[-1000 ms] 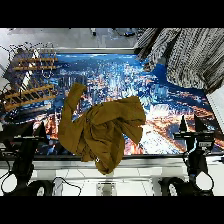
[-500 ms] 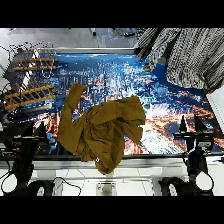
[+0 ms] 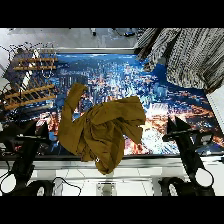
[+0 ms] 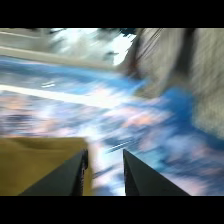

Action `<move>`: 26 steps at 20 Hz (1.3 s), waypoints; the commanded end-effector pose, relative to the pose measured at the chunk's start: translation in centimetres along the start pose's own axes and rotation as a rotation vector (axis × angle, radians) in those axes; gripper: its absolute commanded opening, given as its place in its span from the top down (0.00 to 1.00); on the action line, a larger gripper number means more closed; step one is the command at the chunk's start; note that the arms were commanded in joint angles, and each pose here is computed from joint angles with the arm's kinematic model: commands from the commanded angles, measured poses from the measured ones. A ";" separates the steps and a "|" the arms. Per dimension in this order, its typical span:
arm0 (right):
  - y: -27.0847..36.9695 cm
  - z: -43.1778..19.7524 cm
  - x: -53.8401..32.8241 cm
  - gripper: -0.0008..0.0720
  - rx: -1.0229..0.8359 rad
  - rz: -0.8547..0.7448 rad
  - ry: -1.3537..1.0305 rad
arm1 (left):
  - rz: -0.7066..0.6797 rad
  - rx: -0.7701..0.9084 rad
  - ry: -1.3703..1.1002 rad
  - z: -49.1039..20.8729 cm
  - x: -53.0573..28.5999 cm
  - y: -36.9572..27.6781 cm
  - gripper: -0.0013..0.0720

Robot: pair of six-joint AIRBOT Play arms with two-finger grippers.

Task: Fold the clothes and pants, and hang the long-sleeved shirts on hangers.

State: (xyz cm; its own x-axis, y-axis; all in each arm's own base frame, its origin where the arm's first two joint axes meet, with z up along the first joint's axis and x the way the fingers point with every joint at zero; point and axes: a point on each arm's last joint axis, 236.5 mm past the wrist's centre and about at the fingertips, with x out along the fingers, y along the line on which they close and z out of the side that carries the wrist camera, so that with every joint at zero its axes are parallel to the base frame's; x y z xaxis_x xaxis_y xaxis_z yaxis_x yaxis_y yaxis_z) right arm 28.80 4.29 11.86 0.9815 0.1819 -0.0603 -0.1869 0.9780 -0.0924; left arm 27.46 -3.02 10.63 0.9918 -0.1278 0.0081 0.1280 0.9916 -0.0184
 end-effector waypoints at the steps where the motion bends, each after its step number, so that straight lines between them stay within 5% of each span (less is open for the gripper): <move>1: 4.6 -0.2 2.6 0.59 0.262 0.217 0.161 | -0.137 0.001 -0.022 1.2 -0.2 -3.2 0.20; 2: 5.8 -0.1 3.8 0.59 0.317 0.281 0.227 | -0.139 -0.010 -0.022 1.3 -0.3 -3.3 0.09; 4: 7.5 -0.9 6.6 0.57 0.386 0.378 0.394 | -0.096 -0.197 -0.021 1.8 -0.1 -2.2 0.03; 9: 11.5 -4.3 10.1 0.49 0.400 0.659 0.707 | -0.186 -0.059 0.051 4.7 0.7 -4.4 0.02; 18: 12.7 -5.1 8.9 0.49 0.376 0.748 0.778 | -0.184 -0.040 0.717 -0.2 5.3 -3.1 0.03; 26: 22.3 -8.7 -0.3 0.49 -0.027 1.100 0.993 | -0.258 -0.196 0.691 1.6 7.0 -5.7 0.03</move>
State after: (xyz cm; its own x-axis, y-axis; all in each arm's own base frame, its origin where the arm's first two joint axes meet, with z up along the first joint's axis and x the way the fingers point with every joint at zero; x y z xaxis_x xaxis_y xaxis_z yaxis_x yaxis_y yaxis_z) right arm 27.82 22.97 2.84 0.0379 0.7315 -0.6808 -0.7334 0.4831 0.4783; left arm 33.50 -9.15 12.33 0.7134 -0.3867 -0.5844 0.2971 0.9222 -0.2475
